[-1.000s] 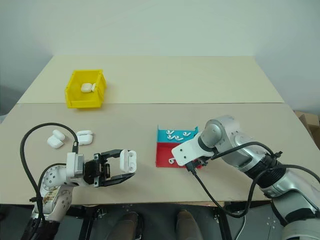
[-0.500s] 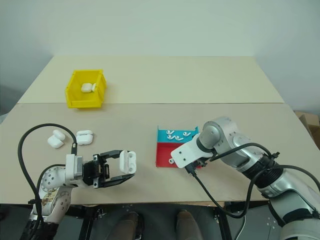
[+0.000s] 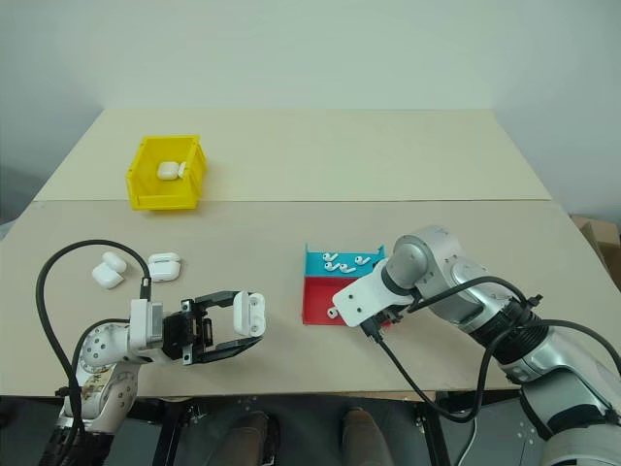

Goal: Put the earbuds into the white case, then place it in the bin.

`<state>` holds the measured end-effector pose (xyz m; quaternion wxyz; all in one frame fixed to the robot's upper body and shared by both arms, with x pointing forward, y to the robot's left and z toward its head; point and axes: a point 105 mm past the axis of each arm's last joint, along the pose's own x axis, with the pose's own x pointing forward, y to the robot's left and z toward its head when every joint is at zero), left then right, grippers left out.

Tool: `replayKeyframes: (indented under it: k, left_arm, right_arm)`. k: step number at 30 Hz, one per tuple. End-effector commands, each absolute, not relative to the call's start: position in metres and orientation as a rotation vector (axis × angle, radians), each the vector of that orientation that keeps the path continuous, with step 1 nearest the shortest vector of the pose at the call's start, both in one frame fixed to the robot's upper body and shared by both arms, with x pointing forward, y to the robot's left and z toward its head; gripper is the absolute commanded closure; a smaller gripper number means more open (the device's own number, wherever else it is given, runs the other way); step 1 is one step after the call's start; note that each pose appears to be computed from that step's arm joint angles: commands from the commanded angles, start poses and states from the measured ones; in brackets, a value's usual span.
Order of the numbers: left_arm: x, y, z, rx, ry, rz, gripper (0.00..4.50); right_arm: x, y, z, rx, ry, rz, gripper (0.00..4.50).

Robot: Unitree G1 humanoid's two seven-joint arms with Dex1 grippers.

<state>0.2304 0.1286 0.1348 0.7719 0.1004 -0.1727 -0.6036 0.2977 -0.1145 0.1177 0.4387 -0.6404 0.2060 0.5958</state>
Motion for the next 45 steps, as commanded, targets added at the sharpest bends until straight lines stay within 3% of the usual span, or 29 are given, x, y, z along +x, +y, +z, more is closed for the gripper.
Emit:
replayKeyframes:
  k: [1,2,5,20,23,45]
  left_arm:
    - [0.2276,0.1283,0.1429,0.259,-0.408,-1.303,1.71]
    - [0.2282,0.1283,0.1429,0.261,-0.409,-1.301,1.71]
    - [0.2288,0.1283,0.1428,0.265,-0.409,-1.299,1.71]
    - [0.2297,0.1292,0.1421,0.281,-0.404,-1.289,1.71]
    - [0.2290,0.1295,0.1420,0.284,-0.402,-1.288,1.71]
    - [0.2332,0.1296,0.1439,0.294,-0.412,-1.280,1.71]
  right_arm:
    - [0.3009,-0.1165,0.1242,-1.614,0.490,1.455,2.07]
    - [0.3005,-0.1169,0.1240,-1.619,0.492,1.463,2.07]
    - [0.3016,-0.1166,0.1242,-1.620,0.486,1.458,2.66]
    - [0.3052,-0.1198,0.1227,-1.653,0.481,1.453,2.66]
    - [0.3038,-0.1188,0.1226,-1.648,0.473,1.462,3.24]
    - [0.3048,-0.1155,0.1251,-1.639,0.440,1.442,3.24]
